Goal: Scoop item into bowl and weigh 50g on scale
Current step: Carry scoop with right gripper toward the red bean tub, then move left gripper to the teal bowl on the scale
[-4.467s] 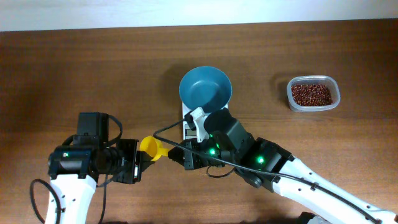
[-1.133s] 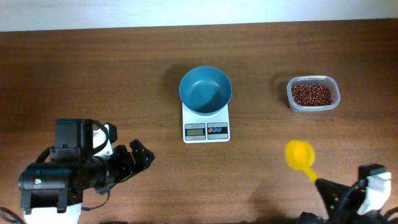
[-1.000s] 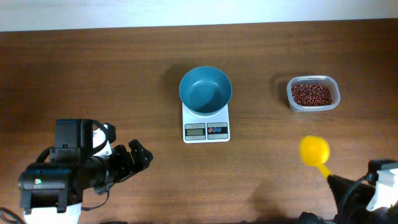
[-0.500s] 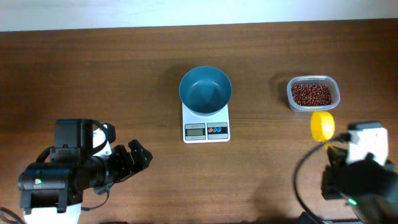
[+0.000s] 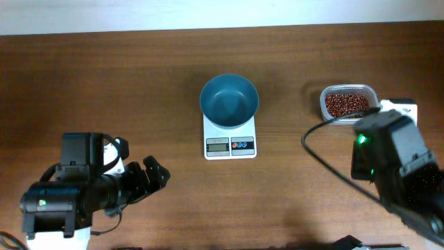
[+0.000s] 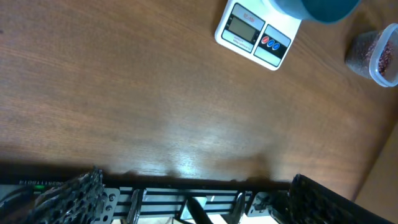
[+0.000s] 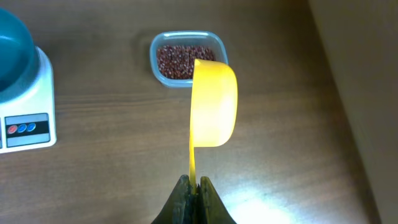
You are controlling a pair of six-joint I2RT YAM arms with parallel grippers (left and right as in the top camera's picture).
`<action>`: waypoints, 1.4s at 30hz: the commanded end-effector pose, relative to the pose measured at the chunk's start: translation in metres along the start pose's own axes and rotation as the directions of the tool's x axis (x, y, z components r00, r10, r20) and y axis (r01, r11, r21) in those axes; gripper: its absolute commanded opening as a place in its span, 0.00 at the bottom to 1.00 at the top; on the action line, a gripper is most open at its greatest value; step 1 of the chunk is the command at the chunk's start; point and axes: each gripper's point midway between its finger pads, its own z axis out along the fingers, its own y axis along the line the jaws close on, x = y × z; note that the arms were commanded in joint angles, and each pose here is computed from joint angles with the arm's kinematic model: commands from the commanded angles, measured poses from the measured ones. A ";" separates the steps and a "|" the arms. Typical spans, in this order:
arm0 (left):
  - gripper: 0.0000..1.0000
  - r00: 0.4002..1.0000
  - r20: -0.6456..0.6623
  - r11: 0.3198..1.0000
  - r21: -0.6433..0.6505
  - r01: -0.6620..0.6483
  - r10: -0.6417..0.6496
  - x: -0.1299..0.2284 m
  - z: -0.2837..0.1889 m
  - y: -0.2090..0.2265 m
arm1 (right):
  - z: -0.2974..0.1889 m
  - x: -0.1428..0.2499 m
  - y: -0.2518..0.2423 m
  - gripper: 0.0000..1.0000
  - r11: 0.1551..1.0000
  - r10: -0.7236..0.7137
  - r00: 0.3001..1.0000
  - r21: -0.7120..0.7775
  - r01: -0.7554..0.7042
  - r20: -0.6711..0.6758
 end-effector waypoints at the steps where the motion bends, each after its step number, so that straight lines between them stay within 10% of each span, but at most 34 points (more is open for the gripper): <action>1: 0.99 0.992 0.126 0.999 0.052 -0.006 0.000 -0.029 -0.007 -0.015 | 0.010 0.001 0.002 0.04 0.998 0.026 0.997 -0.050 -0.029 -0.072; 11: 0.99 0.987 0.163 0.993 0.113 -0.022 0.003 -0.040 -0.009 -0.029 | 0.022 0.004 -0.002 0.04 0.996 0.035 0.990 -0.071 -0.046 -0.139; 23: 0.77 0.903 0.135 0.906 0.063 -0.419 0.408 -0.021 0.008 -0.057 | -0.006 0.027 0.010 0.04 0.960 0.054 0.985 -0.262 -0.096 -0.163; 36: 0.04 0.761 0.017 0.758 -0.104 -0.644 0.649 -0.019 0.099 -0.102 | -0.017 0.044 0.027 0.04 0.920 0.029 0.985 -0.380 -0.094 -0.173; 42: 0.00 0.763 -0.018 0.753 -0.149 -0.641 0.646 -0.010 0.134 -0.112 | -0.016 0.039 0.028 0.04 0.919 0.033 0.988 -0.383 -0.090 -0.153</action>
